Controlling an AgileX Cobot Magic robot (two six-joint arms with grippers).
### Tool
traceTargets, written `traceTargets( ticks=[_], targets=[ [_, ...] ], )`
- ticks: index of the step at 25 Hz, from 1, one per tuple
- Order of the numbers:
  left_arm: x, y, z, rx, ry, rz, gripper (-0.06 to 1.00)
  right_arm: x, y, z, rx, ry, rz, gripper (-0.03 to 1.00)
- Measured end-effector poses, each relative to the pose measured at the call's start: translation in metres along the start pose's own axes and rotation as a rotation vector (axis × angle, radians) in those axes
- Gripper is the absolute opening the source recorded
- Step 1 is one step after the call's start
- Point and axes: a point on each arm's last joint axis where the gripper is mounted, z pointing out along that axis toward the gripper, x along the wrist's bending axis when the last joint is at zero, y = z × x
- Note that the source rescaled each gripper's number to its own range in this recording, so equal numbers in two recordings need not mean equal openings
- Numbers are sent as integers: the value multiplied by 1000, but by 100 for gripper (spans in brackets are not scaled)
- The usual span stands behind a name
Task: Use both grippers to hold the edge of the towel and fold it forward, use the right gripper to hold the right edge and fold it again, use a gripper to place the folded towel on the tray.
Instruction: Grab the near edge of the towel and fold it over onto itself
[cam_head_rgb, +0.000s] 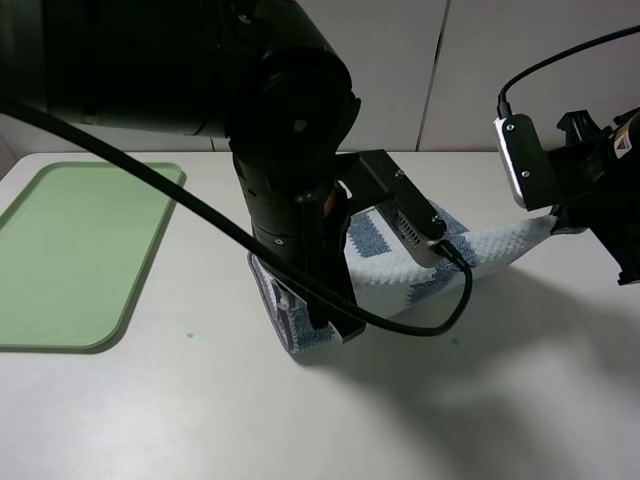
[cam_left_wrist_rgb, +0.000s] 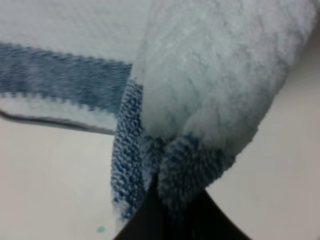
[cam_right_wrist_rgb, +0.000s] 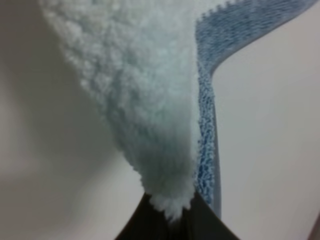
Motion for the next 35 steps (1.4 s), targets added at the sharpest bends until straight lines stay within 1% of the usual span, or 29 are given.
traceTargets(
  ticks=[4, 10, 16, 20, 31, 35],
  targets=[
    [2, 0, 0, 4, 24, -7, 0, -9, 2, -4, -10, -27, 5, 0],
    [4, -1, 0, 12, 45, -22, 0, -11, 6, 16, -8, 39, 5, 0],
    [9, -1, -1, 13, 97, -36, 0, -12, 10, 26, -19, 38, 2, 0],
    [10, -2, 0, 17, 99, -45, 0, -12, 11, 30, -25, 48, -3, 0],
    [30, -4, 4, 30, 106, -101, 0, -16, 14, 30, -54, 5, -23, 0],
    [34, -5, 5, 31, 105, -114, 0, -17, 15, 30, -61, -7, -23, 0]
  ],
)
